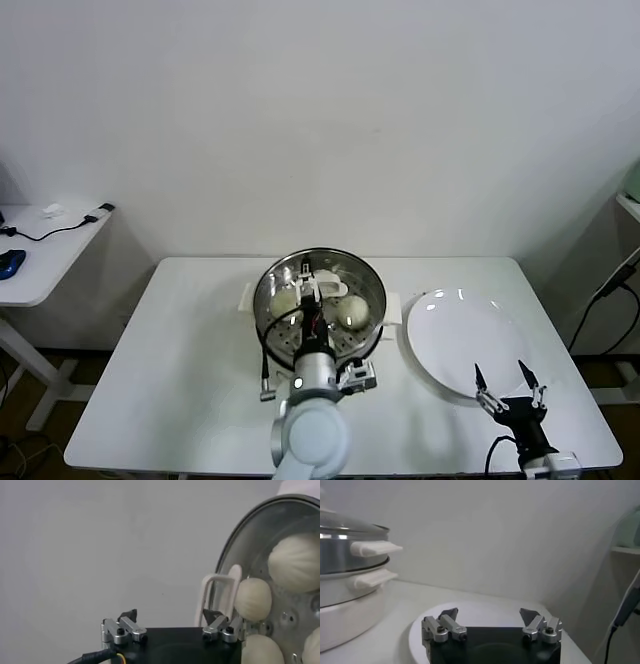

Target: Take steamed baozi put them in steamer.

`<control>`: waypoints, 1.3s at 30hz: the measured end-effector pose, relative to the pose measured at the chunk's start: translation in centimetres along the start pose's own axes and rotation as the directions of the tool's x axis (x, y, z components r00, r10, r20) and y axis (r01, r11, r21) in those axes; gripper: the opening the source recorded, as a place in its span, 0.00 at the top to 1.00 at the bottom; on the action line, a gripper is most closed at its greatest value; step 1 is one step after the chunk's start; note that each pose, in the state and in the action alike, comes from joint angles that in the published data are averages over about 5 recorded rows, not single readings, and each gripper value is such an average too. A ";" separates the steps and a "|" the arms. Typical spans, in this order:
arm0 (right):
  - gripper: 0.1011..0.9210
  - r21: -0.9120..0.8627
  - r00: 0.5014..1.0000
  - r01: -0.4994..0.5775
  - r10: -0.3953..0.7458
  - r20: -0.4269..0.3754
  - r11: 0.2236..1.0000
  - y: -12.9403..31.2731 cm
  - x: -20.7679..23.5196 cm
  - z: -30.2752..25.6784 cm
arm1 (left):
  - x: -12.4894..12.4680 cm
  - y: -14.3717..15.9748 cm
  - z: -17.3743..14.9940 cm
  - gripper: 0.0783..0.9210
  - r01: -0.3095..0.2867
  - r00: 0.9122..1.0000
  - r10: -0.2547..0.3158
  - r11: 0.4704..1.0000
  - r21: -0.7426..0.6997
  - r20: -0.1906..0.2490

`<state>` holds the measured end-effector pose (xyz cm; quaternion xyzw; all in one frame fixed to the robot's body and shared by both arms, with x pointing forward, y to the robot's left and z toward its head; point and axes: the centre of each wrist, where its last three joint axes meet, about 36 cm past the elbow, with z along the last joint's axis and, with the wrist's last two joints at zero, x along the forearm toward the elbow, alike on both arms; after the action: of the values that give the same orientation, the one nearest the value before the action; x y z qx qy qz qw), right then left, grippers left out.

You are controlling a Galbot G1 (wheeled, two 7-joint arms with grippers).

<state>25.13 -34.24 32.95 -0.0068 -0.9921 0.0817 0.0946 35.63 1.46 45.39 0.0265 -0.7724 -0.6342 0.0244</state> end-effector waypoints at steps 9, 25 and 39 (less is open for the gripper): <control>0.12 -0.012 1.000 0.021 -0.021 0.000 1.000 0.8 -0.2 0.2 | 1.4 2.3 2.4 0.12 0.010 0.999 -0.020 0.978 0.206 0.047; 0.12 -0.094 0.995 0.001 0.009 0.102 0.996 1.6 -0.8 -0.8 | 1.7 -0.1 21.6 0.12 -0.030 0.998 -0.021 0.688 0.725 0.061; 0.12 -0.133 0.993 -0.023 0.039 0.115 0.991 1.7 -0.9 0.0 | 4.7 -7.4 34.2 0.12 -0.012 0.998 0.064 0.330 0.944 -0.010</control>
<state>25.97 -32.62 32.51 -0.0238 -0.9990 0.0178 0.0343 28.59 33.09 31.46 0.0321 -0.9964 -0.0693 0.0366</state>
